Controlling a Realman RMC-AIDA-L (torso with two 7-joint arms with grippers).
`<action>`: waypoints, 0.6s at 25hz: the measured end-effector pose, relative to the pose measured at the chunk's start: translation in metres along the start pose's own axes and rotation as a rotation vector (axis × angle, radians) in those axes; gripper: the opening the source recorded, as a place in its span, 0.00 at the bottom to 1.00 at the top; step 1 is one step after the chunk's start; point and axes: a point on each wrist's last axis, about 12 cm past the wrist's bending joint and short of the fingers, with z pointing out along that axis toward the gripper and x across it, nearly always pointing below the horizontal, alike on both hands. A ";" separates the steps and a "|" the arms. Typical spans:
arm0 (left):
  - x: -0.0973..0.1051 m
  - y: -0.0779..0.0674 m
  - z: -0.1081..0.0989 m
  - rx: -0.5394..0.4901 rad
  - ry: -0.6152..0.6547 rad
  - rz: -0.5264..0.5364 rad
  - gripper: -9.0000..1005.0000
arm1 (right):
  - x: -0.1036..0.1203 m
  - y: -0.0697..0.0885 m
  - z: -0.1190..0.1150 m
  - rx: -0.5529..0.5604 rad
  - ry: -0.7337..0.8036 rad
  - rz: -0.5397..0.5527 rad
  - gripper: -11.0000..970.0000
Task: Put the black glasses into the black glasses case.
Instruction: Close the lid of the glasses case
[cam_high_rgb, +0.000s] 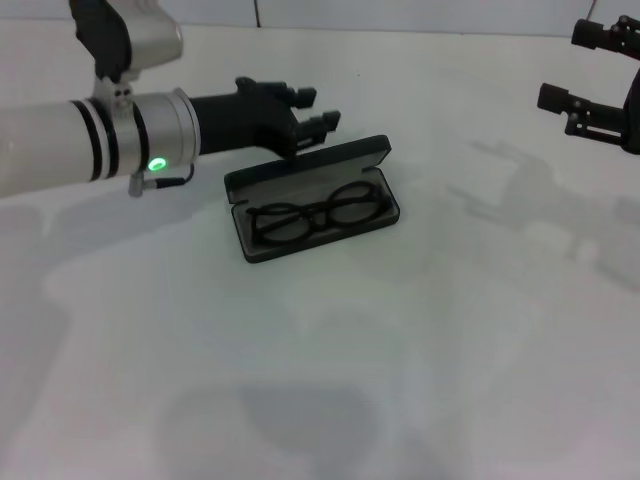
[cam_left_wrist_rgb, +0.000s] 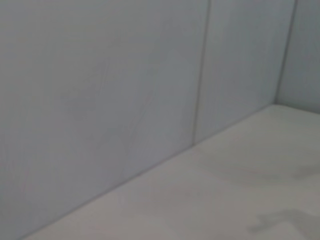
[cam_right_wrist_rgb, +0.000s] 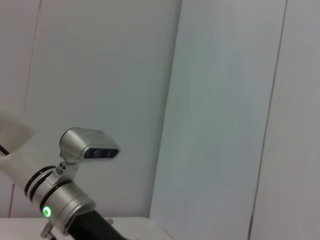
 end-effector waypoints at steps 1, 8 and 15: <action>0.002 -0.002 0.001 0.009 0.009 0.004 0.45 | 0.000 0.000 0.001 -0.001 -0.001 -0.001 0.74; 0.012 -0.009 0.001 0.034 0.037 0.005 0.45 | 0.000 -0.001 0.003 -0.003 0.002 -0.002 0.78; 0.029 -0.019 -0.002 0.048 0.045 0.041 0.46 | 0.003 -0.002 0.009 0.002 0.032 -0.017 0.78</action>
